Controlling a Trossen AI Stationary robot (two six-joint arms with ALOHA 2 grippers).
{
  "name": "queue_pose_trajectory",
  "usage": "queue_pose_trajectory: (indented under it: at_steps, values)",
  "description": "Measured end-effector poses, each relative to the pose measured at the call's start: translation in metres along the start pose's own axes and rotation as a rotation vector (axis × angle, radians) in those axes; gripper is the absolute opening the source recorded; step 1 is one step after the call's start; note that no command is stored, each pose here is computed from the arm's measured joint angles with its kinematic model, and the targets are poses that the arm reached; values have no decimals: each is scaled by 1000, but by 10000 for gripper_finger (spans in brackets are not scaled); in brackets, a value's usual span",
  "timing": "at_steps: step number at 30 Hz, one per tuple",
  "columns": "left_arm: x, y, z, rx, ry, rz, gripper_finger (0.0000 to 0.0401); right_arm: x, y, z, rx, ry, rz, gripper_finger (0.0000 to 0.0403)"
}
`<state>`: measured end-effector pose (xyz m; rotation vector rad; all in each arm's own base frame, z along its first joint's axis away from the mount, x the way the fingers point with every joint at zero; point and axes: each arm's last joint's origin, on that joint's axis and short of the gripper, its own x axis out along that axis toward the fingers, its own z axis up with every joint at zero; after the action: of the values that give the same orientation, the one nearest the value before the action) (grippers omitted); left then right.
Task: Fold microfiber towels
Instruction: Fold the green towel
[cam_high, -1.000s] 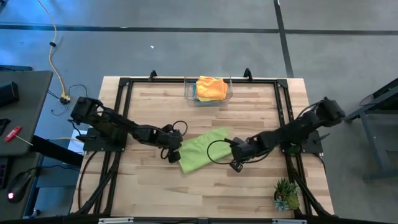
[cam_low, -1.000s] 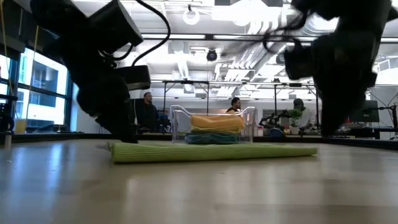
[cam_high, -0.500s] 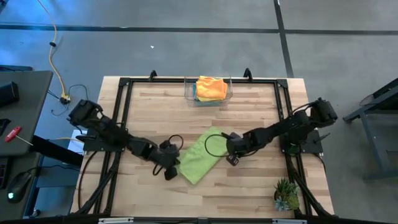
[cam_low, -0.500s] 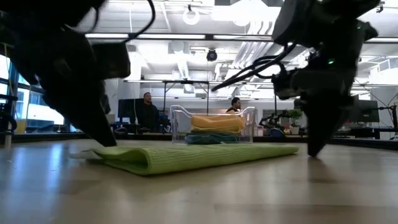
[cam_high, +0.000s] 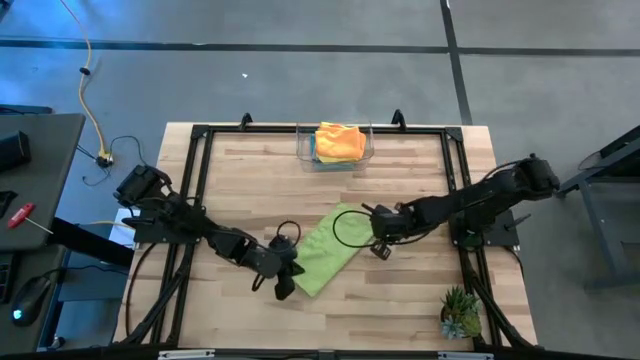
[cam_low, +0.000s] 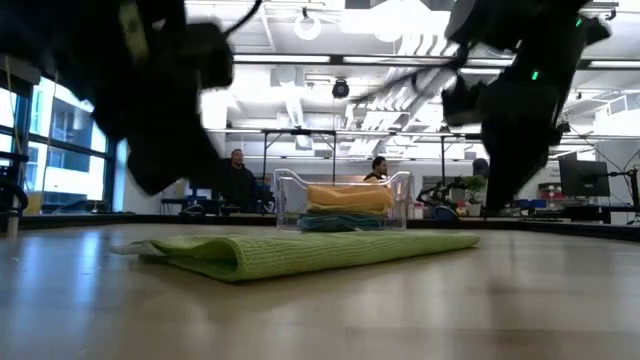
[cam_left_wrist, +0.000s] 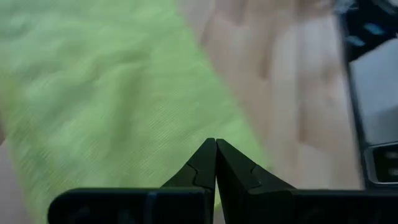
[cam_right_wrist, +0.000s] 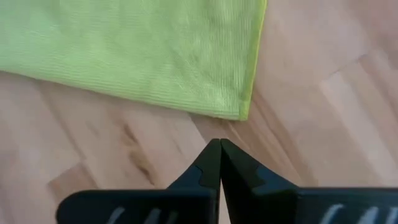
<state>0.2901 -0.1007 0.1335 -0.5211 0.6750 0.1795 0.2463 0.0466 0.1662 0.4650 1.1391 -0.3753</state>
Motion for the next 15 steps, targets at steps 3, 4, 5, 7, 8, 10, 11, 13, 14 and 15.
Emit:
queue_pose_trajectory:
  at_steps: [3, 4, 5, 7, 8, 10, 11, 13, 14, 15]
  values:
    - [-3, -12, 13, 66, -7, -21, 0, -18, 3, -4, -18, -68, 15, 0]
    - [-5, -16, 17, 89, -5, -31, 0, -25, 5, -6, -24, -94, 23, 0]
    - [-8, -19, 21, 113, 0, -30, 0, -30, 7, -7, -22, -126, 34, 0]
    - [-16, -26, 30, 161, 2, -31, 0, -40, 10, -11, -19, -174, 36, 0]
    - [-20, -29, 34, 182, 0, -34, 0, -44, 11, -13, -19, -201, 37, 0]
    - [-30, -31, 38, 230, 20, -20, 0, -51, 17, -17, -24, -256, 52, 0]
    - [-34, -33, 42, 243, 15, -25, 0, -53, 19, -20, -26, -274, 53, 0]
    - [-45, -33, 47, 254, 20, -24, 0, -57, 25, -24, -34, -310, 69, 0]
    - [-51, -32, 47, 257, 29, -16, 0, -58, 28, -27, -39, -319, 77, 0]
    - [-54, -32, 48, 259, 31, -15, 0, -59, 30, -30, -43, -320, 82, 0]
